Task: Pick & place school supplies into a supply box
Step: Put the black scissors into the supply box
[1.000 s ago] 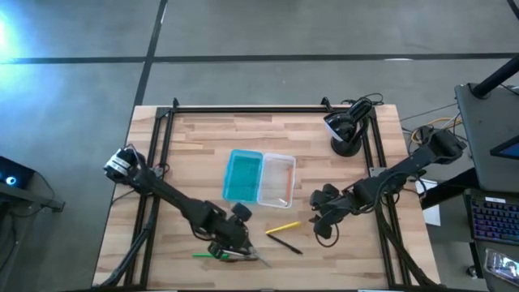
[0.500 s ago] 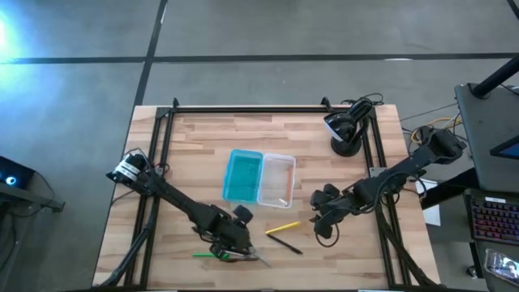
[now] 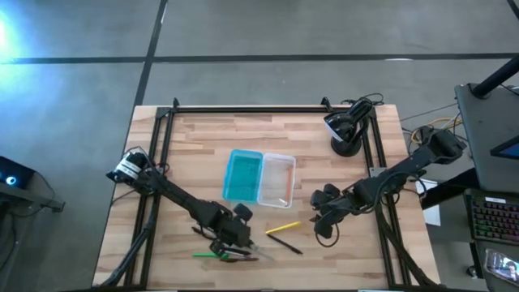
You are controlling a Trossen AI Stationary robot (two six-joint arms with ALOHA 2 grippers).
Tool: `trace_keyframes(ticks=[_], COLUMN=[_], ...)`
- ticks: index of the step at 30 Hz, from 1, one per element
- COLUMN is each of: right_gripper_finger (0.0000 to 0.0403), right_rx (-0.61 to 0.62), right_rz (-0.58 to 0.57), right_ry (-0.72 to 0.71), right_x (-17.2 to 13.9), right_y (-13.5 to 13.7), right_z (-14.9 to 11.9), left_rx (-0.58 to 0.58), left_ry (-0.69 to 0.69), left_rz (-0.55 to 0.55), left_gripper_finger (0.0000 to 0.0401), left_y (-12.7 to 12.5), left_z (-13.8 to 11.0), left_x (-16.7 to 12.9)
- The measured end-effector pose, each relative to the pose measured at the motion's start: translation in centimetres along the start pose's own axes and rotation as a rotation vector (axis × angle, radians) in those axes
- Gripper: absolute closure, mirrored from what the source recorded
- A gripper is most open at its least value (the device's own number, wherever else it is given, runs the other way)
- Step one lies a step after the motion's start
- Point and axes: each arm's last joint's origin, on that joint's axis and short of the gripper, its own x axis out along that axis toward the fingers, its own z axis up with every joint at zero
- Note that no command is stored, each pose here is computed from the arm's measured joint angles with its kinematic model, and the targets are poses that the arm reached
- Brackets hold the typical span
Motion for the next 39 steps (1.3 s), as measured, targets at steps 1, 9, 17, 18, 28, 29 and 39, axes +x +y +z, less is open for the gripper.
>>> trace_keyframes(ticks=[1,9,17,18,28,29,39], right_gripper_finger=[0.0193,0.0193,0.0198,0.0199,0.0209,0.0209,0.0209], right_rx=[0.003,0.046,0.153,0.165,0.421,0.468,0.633], right_rz=[-0.001,-0.012,-0.050,-0.052,-0.106,-0.118,-0.078], right_ry=[0.001,-0.004,-0.180,-0.211,-0.445,-0.465,-0.532], right_x=[0.0,0.1,-1.6,-1.9,-6.4,-6.9,-9.9], right_y=[0.0,-0.2,-0.5,-0.5,-2.5,-2.9,-4.5], right_z=[0.0,-0.2,0.6,0.7,0.9,0.7,-0.5], left_rx=[-0.001,-0.059,-0.198,-0.217,-0.569,-0.638,-1.466], left_ry=[0.001,0.022,0.012,0.009,-0.047,-0.060,-0.279], left_rz=[0.000,0.008,0.034,0.034,0.052,0.059,0.169], left_gripper_finger=[0.0337,0.0340,0.0340,0.0340,0.0340,0.0340,0.0340], left_y=[0.0,0.1,0.5,0.6,1.2,1.4,6.6], left_z=[0.0,-0.1,1.6,1.9,3.9,4.1,5.3], left_x=[0.0,-0.1,-1.6,-1.9,-4.5,-4.7,-6.8])
